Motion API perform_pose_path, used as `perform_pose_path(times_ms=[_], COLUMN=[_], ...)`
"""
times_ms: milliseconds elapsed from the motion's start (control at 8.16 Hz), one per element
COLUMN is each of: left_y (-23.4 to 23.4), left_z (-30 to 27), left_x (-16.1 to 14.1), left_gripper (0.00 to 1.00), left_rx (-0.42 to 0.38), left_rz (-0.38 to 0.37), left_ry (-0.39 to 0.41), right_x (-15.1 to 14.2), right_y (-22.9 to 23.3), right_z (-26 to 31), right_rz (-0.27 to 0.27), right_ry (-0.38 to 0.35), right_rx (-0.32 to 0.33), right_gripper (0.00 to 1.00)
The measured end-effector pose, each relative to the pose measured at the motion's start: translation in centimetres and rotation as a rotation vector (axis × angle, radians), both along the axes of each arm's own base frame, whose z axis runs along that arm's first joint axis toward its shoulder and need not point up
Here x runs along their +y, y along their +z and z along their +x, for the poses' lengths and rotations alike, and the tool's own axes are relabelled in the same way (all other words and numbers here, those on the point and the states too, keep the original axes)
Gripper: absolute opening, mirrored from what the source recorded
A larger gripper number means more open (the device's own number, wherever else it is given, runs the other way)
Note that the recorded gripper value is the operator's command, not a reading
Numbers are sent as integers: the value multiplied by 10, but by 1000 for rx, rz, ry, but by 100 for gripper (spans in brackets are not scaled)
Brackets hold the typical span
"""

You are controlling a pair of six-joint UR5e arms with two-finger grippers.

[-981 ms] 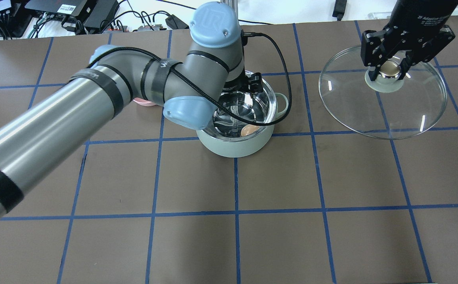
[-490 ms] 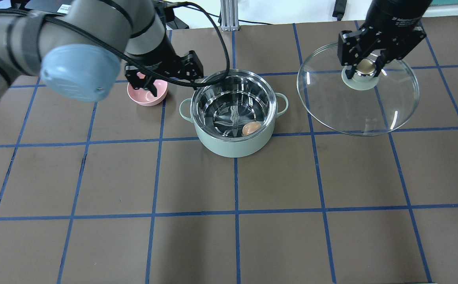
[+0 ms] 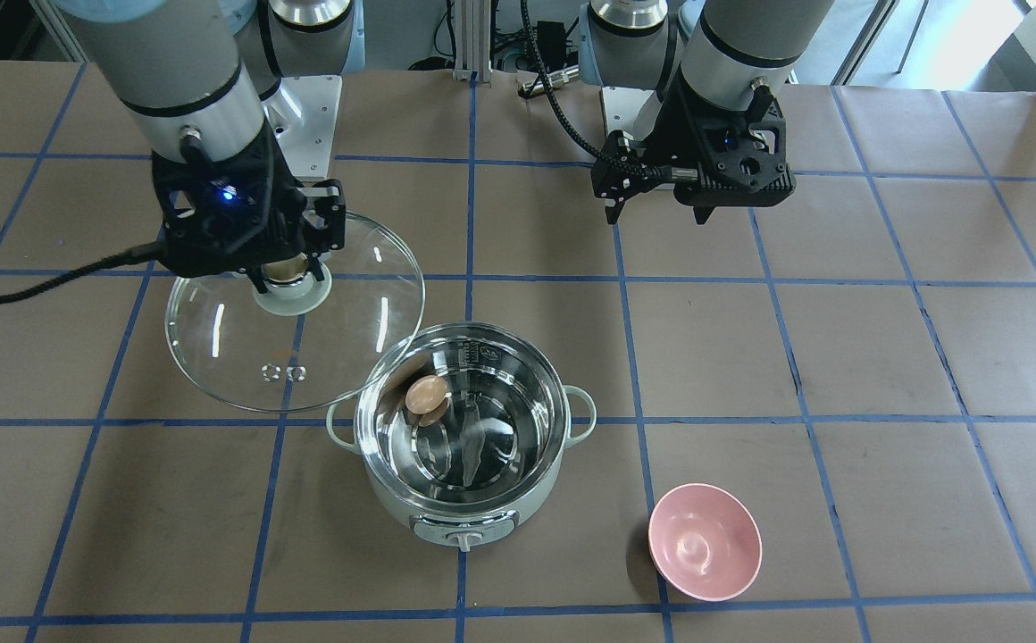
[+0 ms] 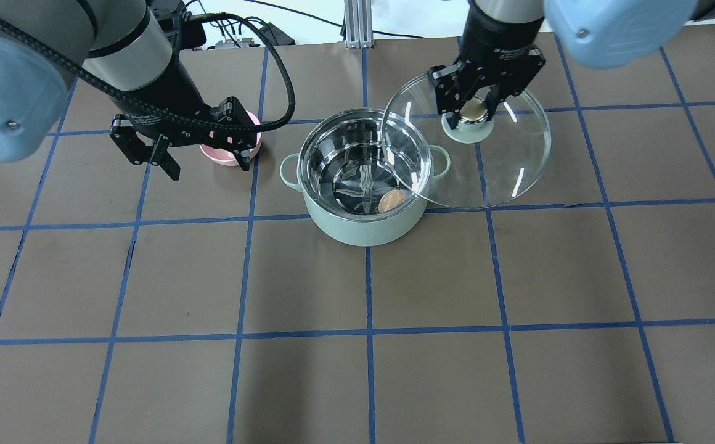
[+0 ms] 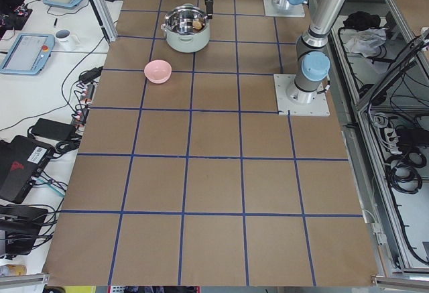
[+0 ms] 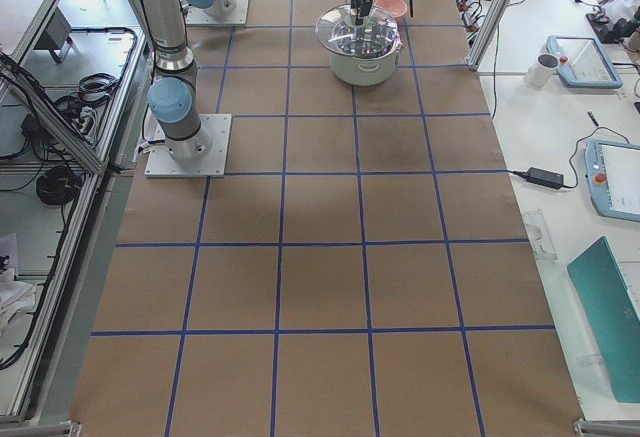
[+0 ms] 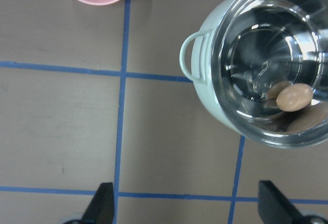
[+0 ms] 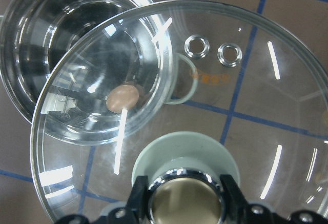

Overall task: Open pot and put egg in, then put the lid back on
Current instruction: 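Withdraw the left gripper toward the bowl while the right carries the lid over the pot, then lower the glass lid onto the pot with the right gripper and settle it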

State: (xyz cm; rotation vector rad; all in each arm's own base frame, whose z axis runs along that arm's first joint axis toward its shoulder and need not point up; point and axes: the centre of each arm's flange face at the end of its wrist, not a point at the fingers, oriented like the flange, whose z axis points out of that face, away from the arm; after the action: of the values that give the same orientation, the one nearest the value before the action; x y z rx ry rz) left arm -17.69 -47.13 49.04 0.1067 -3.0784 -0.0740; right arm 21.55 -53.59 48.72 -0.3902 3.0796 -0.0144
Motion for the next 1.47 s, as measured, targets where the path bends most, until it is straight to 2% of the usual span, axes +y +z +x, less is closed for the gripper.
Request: perform_pose_path(times_ms=[245, 490, 858, 1471], left_y=[6, 10, 13, 14], left_z=[2, 7, 9, 8], left_x=[6, 7, 7, 7], left_gripper=[100, 100, 100, 100], left_rx=[-1, -21, -42, -58], left_rz=[-2, -11, -20, -27], left_ry=[-11, -22, -48, -53], right_x=[-12, -23, -28, -43], right_y=[-25, -44, -70, -104], right_z=[39, 60, 98, 118], right_rz=[2, 13, 25, 29], right_ry=[59, 85, 139, 159], right_rx=[-35, -66, -74, -108], right_gripper=[0, 0, 0, 0])
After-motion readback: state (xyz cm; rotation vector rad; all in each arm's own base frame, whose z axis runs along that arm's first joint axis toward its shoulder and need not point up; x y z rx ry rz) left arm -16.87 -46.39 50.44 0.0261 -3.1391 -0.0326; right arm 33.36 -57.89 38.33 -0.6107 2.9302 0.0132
